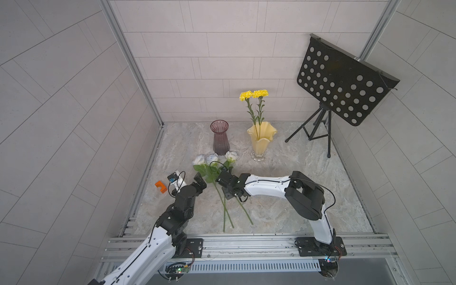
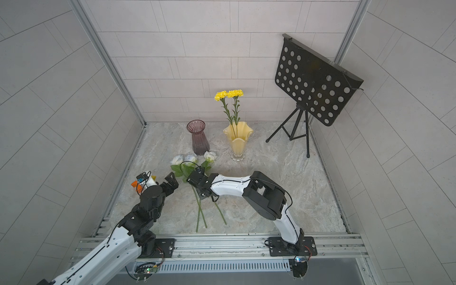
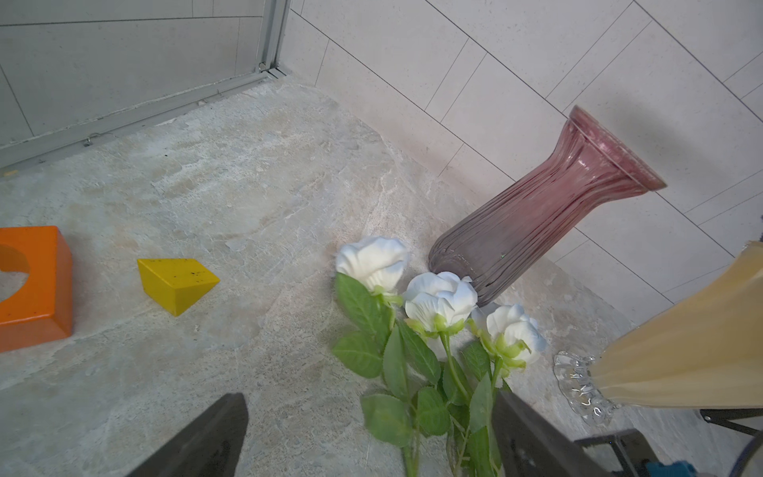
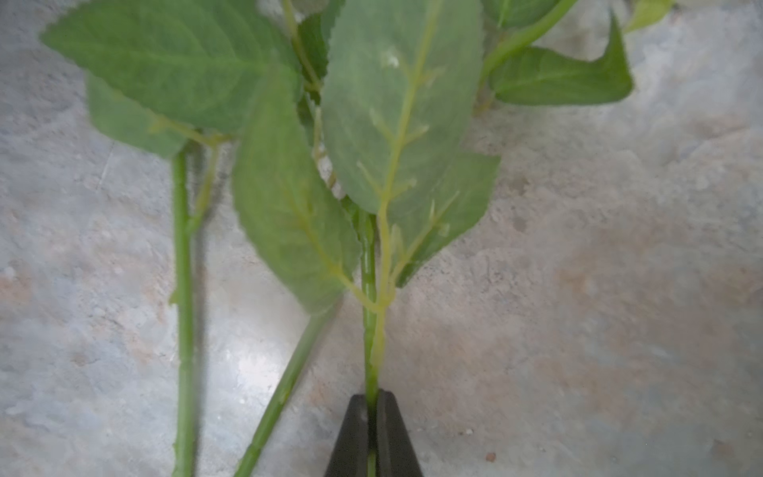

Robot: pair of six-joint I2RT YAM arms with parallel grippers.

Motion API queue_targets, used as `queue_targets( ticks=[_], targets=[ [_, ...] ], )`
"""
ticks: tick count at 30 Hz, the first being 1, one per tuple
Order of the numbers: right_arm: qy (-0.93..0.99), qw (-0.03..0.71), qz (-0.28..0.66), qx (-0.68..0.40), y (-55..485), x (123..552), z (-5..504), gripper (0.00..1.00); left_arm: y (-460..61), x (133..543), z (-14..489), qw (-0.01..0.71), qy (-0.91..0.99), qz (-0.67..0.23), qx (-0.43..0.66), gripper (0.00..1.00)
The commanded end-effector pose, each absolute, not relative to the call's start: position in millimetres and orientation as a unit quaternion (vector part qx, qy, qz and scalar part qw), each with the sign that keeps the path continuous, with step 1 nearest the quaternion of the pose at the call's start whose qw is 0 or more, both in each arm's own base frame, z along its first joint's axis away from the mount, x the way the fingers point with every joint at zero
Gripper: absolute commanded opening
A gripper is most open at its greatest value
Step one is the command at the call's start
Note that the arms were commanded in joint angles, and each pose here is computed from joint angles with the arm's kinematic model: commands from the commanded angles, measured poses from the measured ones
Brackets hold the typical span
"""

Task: Arrange the flowers in different vases according to their colors
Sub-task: Pick up the flower at the center of the board.

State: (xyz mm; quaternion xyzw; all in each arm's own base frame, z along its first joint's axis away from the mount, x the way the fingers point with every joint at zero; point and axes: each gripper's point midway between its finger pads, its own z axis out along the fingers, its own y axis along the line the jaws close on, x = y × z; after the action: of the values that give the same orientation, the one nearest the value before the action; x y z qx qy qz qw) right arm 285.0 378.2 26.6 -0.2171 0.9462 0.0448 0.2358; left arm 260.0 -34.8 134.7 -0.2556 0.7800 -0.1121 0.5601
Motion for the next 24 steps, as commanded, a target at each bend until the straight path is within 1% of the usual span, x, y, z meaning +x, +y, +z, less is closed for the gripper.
queue_targets(
  ticks=[1, 7, 15, 19, 22, 24],
  targets=[
    [0.947, 0.239, 0.011, -0.214, 354, 282, 42, 0.0, -39, 263, 139, 0.564, 0.78, -0.12, -0.244, 1.0],
    [0.939, 0.288, 0.003, -0.188, 331, 293, 87, 0.0, -44, 264, 139, 0.563, 0.782, -0.128, -0.233, 1.0],
    [0.917, 0.36, 0.02, -0.169, 308, 303, 152, 0.0, -60, 270, 140, 0.558, 0.791, -0.152, -0.2, 1.0],
    [0.893, 0.425, 0.029, -0.147, 290, 313, 203, 0.0, -90, 275, 142, 0.543, 0.804, -0.198, -0.138, 1.0],
    [0.865, 0.485, 0.051, -0.118, 271, 321, 253, 0.0, -126, 278, 148, 0.523, 0.812, -0.249, -0.067, 1.0],
    [0.845, 0.522, 0.067, -0.095, 257, 326, 284, 0.0, -155, 277, 142, 0.496, 0.823, -0.277, -0.01, 1.0]
  ],
)
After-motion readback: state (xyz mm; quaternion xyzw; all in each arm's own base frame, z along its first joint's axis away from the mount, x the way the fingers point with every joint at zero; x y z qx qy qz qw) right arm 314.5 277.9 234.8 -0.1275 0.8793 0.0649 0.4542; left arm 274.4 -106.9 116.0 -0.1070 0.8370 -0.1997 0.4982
